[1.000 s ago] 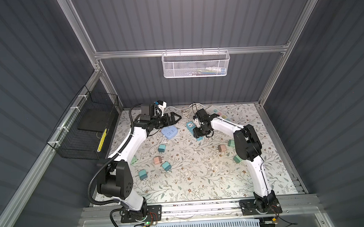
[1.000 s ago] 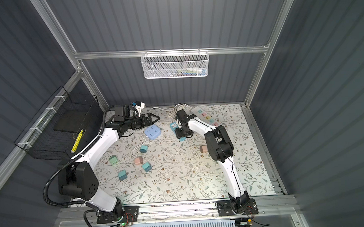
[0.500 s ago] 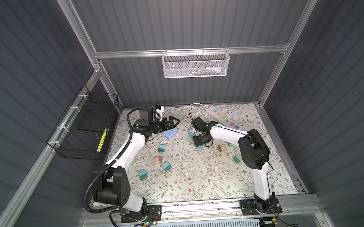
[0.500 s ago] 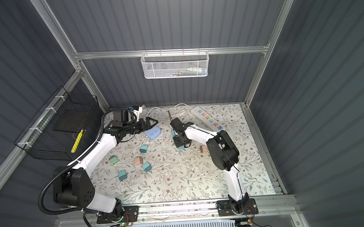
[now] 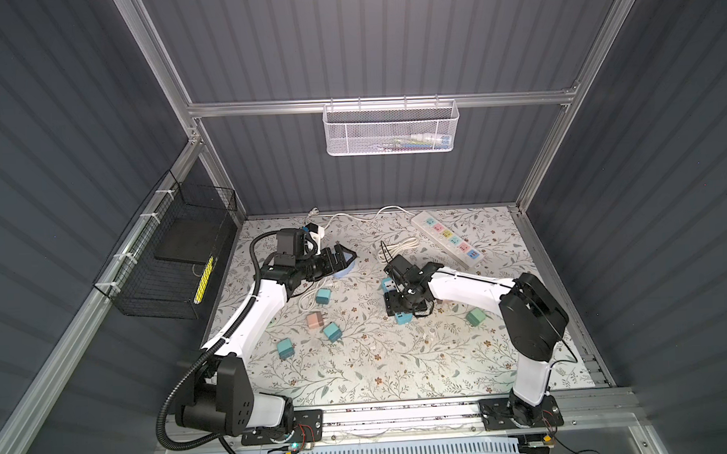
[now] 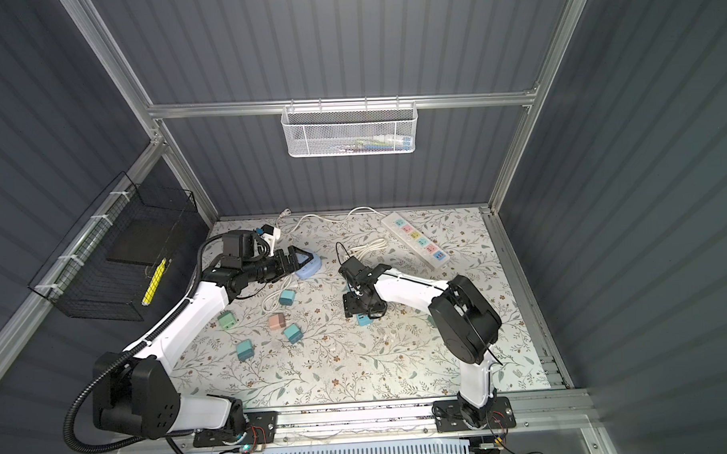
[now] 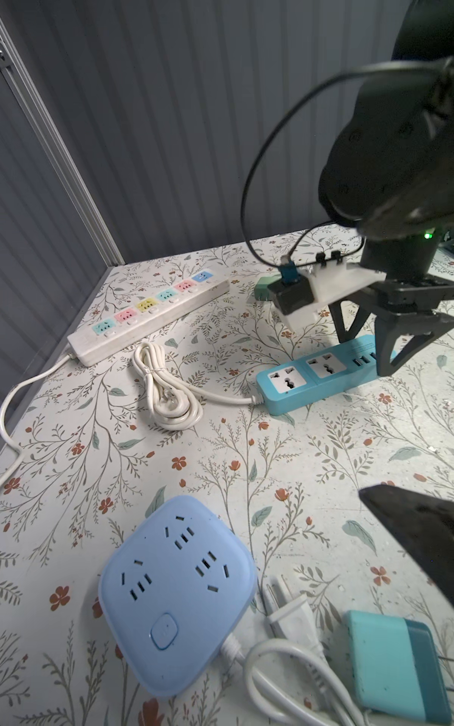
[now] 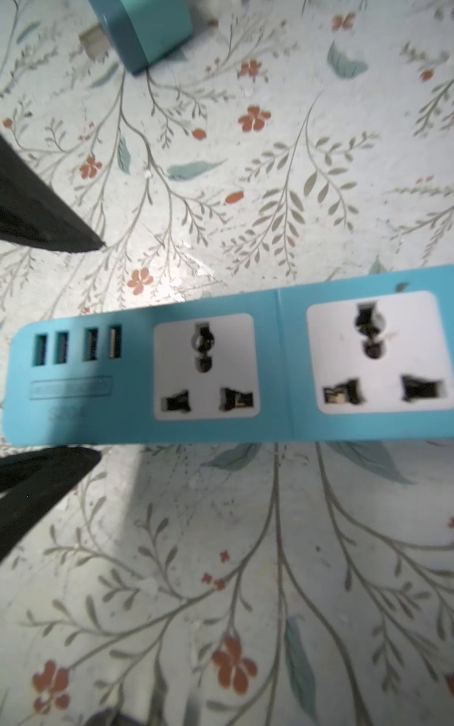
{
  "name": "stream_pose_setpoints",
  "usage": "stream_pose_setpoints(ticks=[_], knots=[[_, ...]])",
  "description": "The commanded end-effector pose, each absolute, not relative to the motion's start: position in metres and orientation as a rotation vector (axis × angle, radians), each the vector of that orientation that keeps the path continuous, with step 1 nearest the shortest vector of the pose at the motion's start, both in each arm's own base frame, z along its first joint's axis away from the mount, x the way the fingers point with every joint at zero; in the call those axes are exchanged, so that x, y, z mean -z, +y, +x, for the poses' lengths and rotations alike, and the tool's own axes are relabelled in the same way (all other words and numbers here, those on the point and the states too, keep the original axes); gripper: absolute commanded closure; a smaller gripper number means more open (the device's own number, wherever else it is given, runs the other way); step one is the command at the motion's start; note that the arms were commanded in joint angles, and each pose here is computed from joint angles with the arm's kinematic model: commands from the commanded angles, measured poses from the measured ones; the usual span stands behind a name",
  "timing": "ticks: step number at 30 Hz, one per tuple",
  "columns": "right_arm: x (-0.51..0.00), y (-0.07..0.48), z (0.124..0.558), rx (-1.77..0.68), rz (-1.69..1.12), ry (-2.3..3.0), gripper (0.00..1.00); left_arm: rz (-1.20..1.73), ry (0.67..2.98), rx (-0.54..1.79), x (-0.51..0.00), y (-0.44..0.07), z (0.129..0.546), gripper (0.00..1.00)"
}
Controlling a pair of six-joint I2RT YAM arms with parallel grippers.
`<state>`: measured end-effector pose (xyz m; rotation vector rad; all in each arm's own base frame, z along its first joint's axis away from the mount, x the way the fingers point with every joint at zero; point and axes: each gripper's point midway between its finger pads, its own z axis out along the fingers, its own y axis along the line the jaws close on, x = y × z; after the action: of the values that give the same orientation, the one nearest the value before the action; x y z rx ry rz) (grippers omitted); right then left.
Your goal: Insert the plug
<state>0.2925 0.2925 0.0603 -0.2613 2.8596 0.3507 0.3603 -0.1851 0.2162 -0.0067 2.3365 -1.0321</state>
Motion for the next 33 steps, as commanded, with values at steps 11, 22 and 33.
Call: stream_pose_setpoints(ticks=[11,22,33], knots=[[-0.112,0.155,0.292,-0.14,0.241,2.763,0.29,-0.044,2.272,1.044,-0.209,-0.187,0.361,0.04],[-0.073,0.031,0.253,-0.088,0.904,2.629,0.26,0.089,2.399,1.049,-0.186,-0.229,0.35,0.08],[-0.053,0.029,0.281,-0.213,1.076,2.64,0.26,0.2,2.467,1.023,-0.174,-0.26,0.336,0.09]])
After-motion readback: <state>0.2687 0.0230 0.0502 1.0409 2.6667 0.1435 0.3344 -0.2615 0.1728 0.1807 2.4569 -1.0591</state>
